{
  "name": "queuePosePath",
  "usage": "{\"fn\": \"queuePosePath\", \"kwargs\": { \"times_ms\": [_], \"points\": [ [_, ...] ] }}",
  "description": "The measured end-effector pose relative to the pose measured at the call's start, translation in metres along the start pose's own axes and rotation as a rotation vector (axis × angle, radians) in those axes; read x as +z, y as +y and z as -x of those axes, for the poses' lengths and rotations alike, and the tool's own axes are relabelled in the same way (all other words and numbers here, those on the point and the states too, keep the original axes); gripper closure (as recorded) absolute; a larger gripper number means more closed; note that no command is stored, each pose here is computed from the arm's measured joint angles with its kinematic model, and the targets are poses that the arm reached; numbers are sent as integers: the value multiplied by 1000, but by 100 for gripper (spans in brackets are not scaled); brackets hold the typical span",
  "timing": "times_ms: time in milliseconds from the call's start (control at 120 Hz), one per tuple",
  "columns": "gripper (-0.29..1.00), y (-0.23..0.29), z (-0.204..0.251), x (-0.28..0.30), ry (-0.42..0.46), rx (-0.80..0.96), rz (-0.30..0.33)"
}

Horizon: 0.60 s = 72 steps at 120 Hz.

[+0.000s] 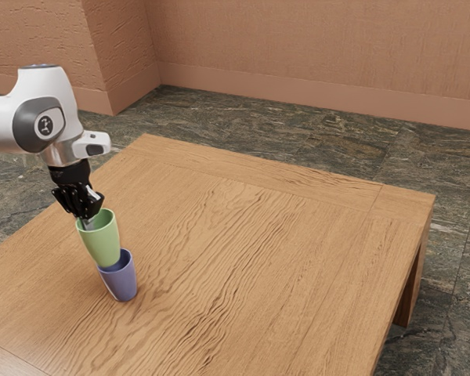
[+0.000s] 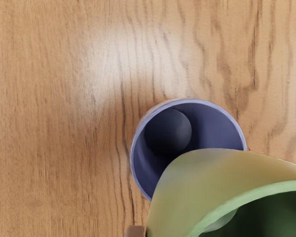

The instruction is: Place the right cup onto the left cup

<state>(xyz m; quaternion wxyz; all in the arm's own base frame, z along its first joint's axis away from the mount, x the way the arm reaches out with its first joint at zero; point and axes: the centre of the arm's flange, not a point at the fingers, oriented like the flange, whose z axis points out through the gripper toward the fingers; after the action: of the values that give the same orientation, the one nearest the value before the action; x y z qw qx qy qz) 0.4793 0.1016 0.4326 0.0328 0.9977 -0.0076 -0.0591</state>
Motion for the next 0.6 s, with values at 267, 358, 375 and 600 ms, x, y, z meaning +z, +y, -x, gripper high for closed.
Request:
{"fn": "queuePosePath", "kwargs": {
  "times_ms": [267, 358, 375, 600],
  "points": [
    [79, -11, -12, 9, 11, 20, 4],
    [79, -14, -16, 11, 13, 23, 7],
    [79, -14, -17, 12, 13, 24, 7],
    [79, -14, -21, 20, 11, 39, 14]
  ]
}}
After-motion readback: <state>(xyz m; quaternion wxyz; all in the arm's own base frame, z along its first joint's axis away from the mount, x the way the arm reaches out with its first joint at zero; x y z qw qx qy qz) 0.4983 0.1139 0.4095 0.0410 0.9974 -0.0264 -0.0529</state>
